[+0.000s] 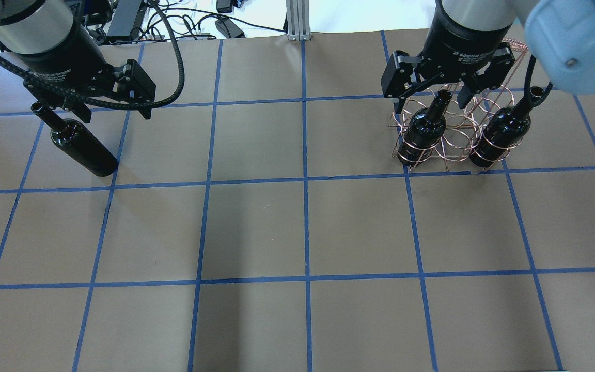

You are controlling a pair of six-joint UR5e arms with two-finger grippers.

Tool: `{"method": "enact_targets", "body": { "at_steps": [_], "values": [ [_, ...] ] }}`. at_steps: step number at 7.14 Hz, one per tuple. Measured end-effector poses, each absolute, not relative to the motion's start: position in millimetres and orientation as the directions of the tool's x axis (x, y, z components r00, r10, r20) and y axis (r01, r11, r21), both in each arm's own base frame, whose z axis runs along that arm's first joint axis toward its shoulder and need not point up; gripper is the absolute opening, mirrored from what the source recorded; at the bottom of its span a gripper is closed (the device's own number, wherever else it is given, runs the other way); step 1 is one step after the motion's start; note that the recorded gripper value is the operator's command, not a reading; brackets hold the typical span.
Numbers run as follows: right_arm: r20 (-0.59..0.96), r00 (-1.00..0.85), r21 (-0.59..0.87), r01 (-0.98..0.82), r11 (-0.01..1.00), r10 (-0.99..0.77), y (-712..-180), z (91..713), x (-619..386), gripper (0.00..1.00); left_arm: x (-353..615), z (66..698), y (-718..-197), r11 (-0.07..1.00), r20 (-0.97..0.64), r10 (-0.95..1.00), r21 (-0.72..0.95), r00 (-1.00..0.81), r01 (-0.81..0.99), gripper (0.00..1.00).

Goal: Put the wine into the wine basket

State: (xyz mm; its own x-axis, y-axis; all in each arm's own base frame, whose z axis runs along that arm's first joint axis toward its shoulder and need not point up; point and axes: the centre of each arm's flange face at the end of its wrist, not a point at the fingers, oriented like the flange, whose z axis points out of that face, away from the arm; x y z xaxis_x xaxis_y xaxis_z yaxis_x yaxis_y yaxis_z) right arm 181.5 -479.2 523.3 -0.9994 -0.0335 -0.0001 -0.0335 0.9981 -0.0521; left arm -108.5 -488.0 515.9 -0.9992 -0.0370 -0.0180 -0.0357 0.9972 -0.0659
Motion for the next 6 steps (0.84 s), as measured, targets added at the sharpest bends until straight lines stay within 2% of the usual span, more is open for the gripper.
{"method": "enact_targets", "body": {
  "at_steps": [6],
  "values": [
    [0.002,-1.0,-0.053,-0.027,0.998,-0.027,-479.8,524.5,180.6,1.0,-108.4,509.9,-480.4,0.998,-0.022,-0.035,-0.055,-0.999,-0.034,1.0]
  ]
}}
